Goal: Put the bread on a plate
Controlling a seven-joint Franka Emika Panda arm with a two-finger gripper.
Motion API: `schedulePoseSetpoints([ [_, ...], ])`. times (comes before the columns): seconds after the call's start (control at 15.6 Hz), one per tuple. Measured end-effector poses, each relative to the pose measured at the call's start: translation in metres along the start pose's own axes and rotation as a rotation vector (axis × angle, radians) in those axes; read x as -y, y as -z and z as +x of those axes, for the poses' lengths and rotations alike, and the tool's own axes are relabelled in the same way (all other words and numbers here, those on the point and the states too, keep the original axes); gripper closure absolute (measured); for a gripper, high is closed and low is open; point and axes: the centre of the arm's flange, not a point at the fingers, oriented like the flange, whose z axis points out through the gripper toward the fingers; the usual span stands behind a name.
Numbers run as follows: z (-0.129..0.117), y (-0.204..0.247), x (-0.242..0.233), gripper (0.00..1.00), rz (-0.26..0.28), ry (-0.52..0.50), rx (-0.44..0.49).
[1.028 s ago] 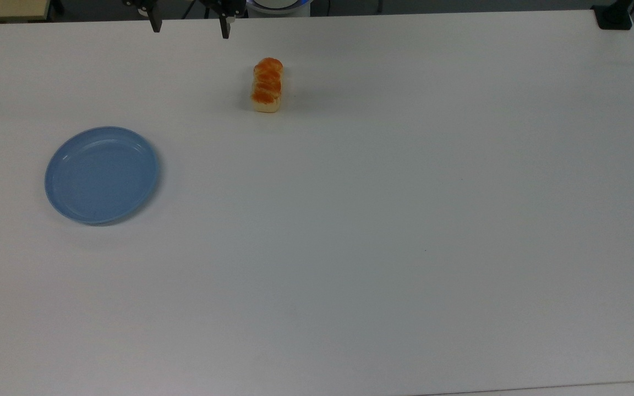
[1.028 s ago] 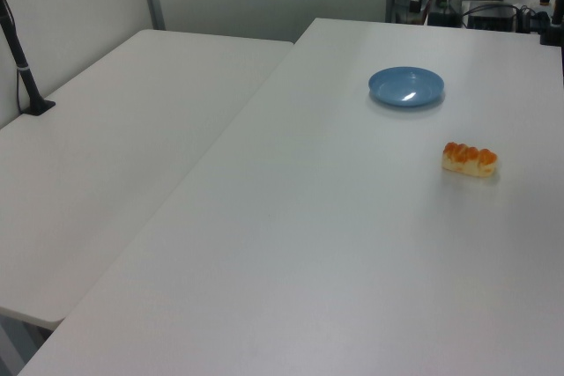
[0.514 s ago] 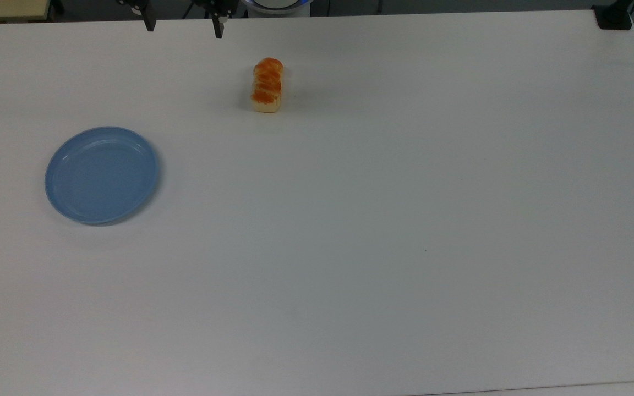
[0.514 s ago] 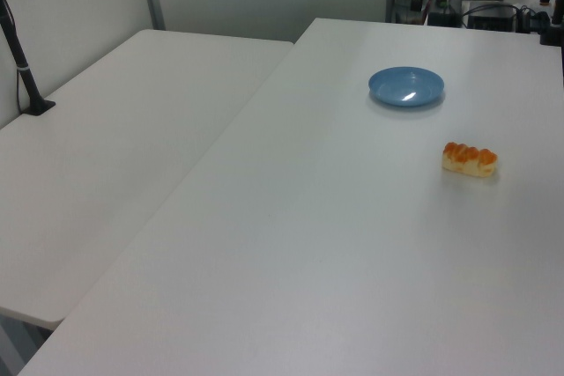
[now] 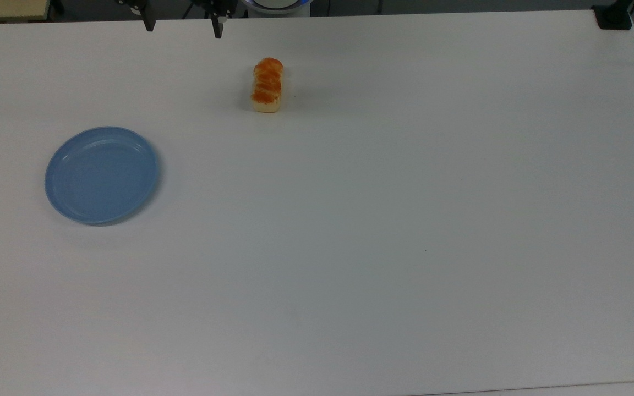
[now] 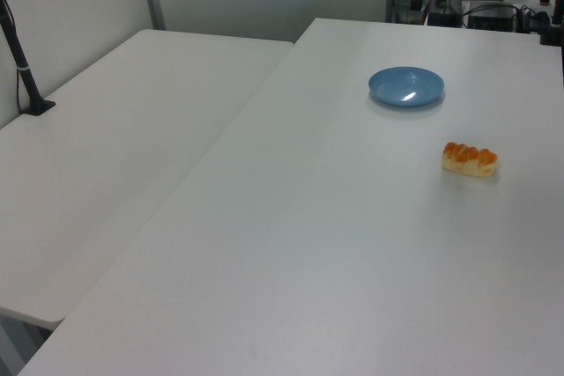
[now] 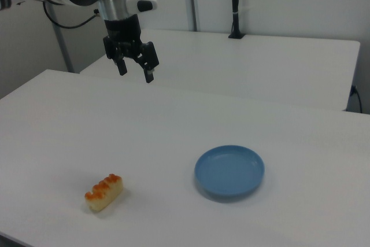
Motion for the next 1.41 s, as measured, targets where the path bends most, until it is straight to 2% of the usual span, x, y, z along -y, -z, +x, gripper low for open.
schedulePoseSetpoints([
  [1.41,0.0014,0.0013,0.0028,0.0,0.0,0.006,-0.015],
])
